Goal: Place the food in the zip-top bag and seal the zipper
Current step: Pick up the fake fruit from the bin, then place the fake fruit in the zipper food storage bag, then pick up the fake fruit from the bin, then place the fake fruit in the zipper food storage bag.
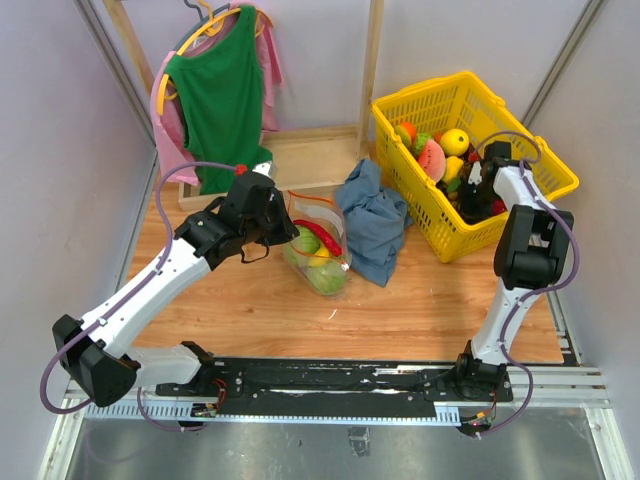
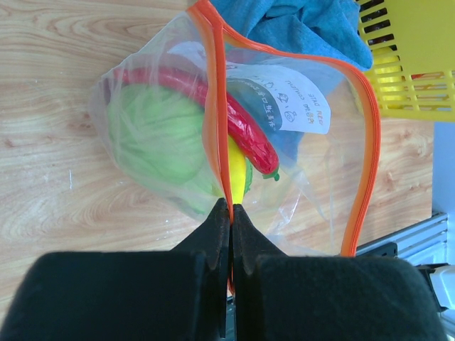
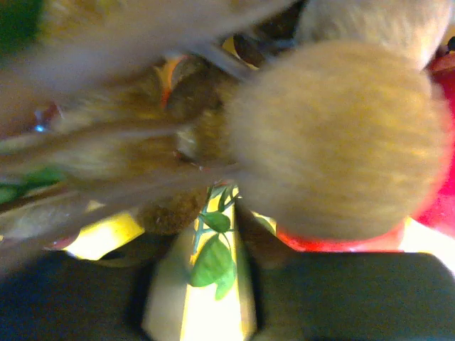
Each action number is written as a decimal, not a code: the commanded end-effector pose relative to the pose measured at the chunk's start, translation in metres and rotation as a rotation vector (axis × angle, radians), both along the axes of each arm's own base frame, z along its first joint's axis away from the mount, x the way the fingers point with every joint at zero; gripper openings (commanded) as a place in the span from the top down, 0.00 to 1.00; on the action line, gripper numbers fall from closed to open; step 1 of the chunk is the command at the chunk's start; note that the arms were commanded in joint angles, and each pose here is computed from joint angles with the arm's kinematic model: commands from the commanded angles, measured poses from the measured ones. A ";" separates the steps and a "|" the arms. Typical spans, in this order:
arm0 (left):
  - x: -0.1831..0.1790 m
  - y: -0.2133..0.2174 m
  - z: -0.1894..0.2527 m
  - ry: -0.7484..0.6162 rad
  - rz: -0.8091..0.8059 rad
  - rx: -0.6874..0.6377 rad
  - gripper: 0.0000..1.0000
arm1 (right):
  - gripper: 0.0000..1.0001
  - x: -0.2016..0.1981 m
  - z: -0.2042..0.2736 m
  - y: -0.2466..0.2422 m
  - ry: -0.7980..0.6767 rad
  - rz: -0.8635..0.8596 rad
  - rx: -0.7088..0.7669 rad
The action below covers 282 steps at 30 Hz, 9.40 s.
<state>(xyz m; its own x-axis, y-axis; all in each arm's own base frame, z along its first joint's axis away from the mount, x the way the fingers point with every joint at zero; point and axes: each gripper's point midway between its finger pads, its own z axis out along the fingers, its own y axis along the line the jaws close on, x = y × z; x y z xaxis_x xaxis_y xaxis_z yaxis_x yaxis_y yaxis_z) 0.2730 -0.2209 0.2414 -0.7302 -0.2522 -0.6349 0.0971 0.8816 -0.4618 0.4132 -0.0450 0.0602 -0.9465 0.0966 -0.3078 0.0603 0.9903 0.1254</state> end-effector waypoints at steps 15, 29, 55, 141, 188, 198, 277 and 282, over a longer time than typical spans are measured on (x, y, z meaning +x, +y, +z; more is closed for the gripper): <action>0.006 0.004 0.016 -0.048 0.020 -0.013 1.00 | 0.99 -0.015 0.095 -0.002 -0.229 -0.049 -0.036; 0.007 0.002 0.017 -0.051 0.017 -0.021 1.00 | 0.99 -0.012 0.210 0.013 -0.553 -0.034 -0.041; 0.009 -0.006 0.021 -0.050 0.000 -0.050 1.00 | 1.00 -0.079 0.355 0.206 -0.916 0.492 0.253; 0.008 0.003 0.032 -0.183 -0.031 -0.045 1.00 | 0.29 -0.015 0.194 0.005 -0.422 -0.023 -0.130; 0.008 0.005 0.027 -0.188 -0.029 -0.032 1.00 | 0.34 -0.038 -0.015 -0.036 0.193 -0.054 -0.167; 0.006 0.007 0.030 -0.195 -0.024 -0.045 1.00 | 0.76 -0.027 0.072 -0.022 -0.065 -0.084 -0.158; -0.004 0.003 0.010 -0.118 0.034 -0.148 1.00 | 0.09 -0.174 0.236 0.354 -0.773 0.955 0.288; -0.005 0.007 0.013 -0.119 0.080 -0.194 1.00 | 0.09 -0.193 0.203 0.338 -0.768 0.964 0.296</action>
